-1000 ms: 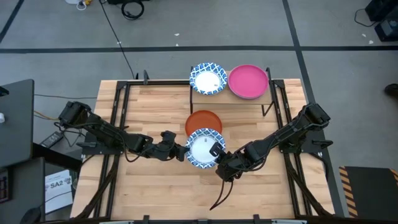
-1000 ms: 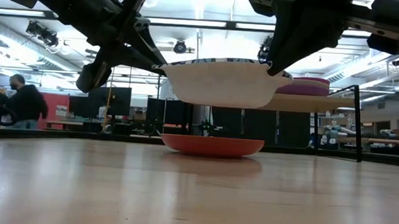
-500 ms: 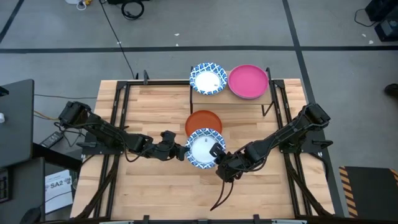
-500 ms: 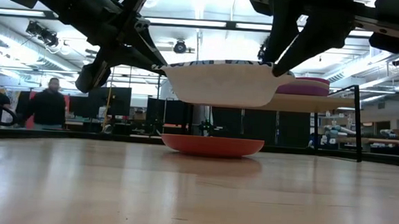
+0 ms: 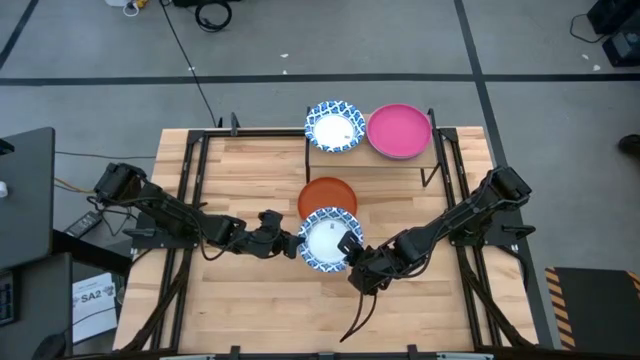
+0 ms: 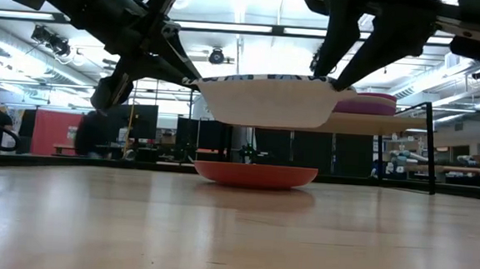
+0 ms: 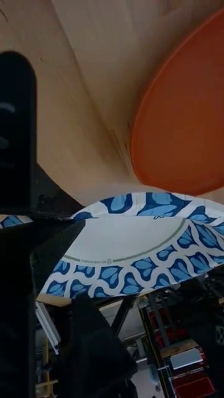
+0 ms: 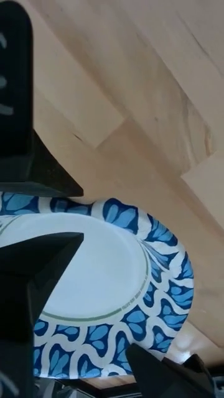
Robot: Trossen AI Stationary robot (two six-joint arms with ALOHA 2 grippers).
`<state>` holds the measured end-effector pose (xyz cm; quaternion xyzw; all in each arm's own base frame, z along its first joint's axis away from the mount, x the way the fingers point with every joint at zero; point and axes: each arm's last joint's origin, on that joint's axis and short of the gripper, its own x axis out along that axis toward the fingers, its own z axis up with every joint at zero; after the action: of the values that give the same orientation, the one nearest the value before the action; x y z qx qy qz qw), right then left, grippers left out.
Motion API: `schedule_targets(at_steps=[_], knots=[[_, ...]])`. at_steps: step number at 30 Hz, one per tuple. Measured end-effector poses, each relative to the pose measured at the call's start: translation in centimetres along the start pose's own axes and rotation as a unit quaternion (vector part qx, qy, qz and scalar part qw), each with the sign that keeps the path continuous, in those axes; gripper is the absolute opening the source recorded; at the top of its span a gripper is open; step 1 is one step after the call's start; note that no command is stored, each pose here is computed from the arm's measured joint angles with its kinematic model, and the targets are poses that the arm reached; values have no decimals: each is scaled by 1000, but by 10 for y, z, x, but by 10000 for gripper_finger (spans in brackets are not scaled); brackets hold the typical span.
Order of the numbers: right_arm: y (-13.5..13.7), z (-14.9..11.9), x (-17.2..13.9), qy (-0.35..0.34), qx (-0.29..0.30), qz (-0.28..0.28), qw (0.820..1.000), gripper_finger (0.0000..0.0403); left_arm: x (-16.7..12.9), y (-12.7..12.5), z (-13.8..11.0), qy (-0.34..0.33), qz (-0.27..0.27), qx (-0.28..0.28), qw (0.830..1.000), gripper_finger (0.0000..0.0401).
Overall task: Place and stack plates onto a shelf
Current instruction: Stack the white plate on top of the white plate on the shelf
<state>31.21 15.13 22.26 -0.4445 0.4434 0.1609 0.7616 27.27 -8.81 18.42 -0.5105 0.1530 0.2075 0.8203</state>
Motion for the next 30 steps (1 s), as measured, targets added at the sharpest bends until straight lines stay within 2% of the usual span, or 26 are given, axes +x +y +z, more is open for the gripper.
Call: schedule_targets(at_steps=[6, 10, 13, 19, 23, 26, 30], knots=[[-1, 10, -14, 5, -10, -22, 1000, 107, 0, 0, 0, 0, 0, 0, 1000, 15], [1, 14, -29, 33, -30, -35, 998, 108, 0, 0, 0, 1, 0, 0, 1000, 15], [4, 15, -41, 60, -24, -38, 997, 107, 0, 0, 0, 1, -1, 0, 1000, 15], [13, 3, -60, 133, 43, -26, 990, 108, 0, -5, 1, -5, -26, -14, 1000, 15], [19, -14, -75, 197, 119, -27, 973, 107, -1, -13, 3, -14, -63, -34, 997, 15], [22, -26, -89, 219, 173, -54, 959, 108, -2, -20, 7, -23, -98, -54, 993, 15], [31, -39, -104, 198, 216, -111, 950, 108, 0, -26, 17, -42, -131, -71, 988, 15]])
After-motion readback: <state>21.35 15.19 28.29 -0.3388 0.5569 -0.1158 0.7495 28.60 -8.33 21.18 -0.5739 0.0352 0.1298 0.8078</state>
